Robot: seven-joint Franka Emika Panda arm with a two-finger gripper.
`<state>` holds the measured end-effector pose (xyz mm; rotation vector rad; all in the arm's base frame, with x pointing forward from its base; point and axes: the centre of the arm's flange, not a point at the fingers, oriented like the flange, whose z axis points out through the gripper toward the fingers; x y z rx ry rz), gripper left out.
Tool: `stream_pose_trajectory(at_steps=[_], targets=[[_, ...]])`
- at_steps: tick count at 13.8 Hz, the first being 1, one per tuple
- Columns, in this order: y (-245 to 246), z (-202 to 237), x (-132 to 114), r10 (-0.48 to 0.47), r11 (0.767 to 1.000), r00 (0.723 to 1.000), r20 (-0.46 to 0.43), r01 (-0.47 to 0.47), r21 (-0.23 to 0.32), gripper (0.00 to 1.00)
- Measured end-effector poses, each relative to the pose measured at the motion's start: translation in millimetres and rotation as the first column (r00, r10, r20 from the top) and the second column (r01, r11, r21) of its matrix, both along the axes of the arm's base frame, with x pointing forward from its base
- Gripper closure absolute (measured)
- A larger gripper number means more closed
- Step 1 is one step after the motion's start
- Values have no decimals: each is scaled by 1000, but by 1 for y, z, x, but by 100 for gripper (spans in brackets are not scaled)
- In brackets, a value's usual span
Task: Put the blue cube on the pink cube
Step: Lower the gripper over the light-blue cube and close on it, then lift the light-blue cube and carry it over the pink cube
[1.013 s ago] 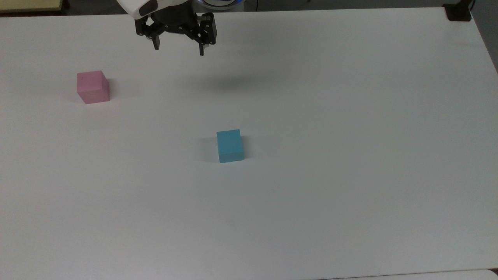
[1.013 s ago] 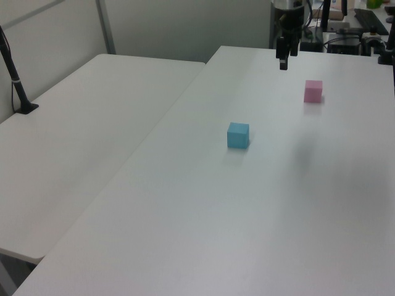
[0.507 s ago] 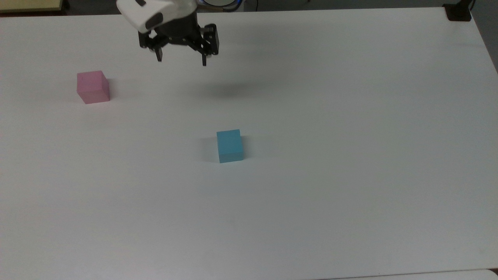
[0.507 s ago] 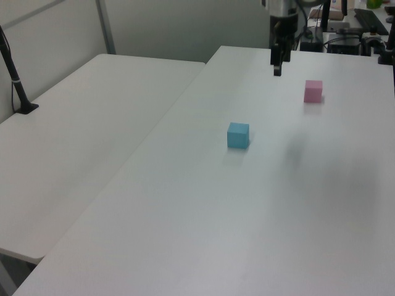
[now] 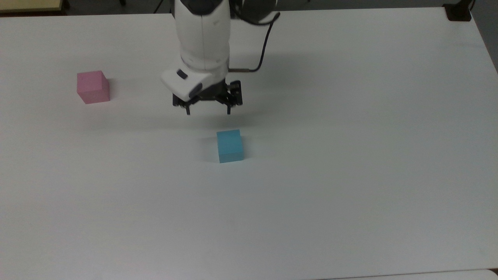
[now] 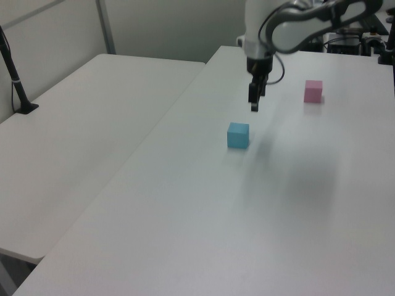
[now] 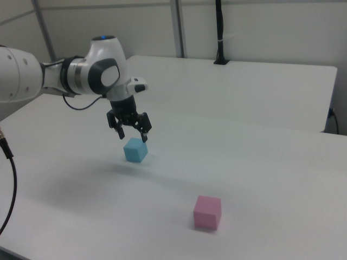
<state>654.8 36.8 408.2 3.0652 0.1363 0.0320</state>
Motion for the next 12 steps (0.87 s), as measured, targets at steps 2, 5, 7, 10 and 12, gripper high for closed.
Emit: stream_pose_trajectory(at_steps=[2,5,7,10,12], targets=[[14,-24,7,22,1000,1000,3,-22,-3,0],[29,-52,14,41,999,999,21,-41,5,0],[35,-65,19,34,999,999,40,-35,30,0],[42,-72,21,32,998,998,48,-34,46,0],[46,-73,20,36,998,998,47,-38,46,1]])
